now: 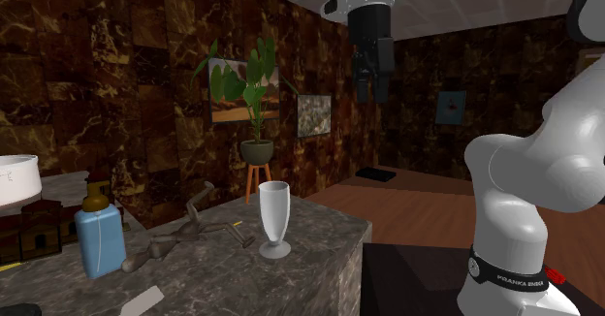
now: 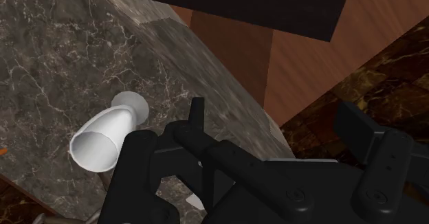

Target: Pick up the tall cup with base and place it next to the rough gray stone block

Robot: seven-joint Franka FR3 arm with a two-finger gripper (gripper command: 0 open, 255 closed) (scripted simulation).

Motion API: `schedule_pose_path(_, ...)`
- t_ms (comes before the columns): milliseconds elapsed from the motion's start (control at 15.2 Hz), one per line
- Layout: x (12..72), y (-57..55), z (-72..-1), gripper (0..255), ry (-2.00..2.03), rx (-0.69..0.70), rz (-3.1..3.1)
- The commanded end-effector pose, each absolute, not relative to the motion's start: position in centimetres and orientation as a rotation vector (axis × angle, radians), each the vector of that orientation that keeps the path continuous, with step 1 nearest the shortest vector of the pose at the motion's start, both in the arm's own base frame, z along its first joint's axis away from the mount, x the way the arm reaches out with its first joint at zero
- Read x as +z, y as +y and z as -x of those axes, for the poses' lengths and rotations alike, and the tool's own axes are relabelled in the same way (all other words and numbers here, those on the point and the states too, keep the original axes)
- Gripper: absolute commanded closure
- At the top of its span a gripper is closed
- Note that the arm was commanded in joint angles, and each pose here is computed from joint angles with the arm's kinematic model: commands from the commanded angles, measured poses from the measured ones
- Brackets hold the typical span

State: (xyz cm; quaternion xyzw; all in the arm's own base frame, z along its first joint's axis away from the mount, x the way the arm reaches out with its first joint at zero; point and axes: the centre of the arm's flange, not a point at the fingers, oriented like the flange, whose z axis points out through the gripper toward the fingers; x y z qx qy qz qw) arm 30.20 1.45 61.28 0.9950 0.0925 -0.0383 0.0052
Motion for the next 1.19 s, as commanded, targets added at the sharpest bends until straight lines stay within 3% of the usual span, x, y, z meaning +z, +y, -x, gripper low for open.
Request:
schedule_pose_path(0,61.3,1.5,-30.2,0,0.290,-0.120,-3.116)
schedule_pose_path(1122,46.8,-9.5,-43.0,0,0.451,-0.093,-3.095)
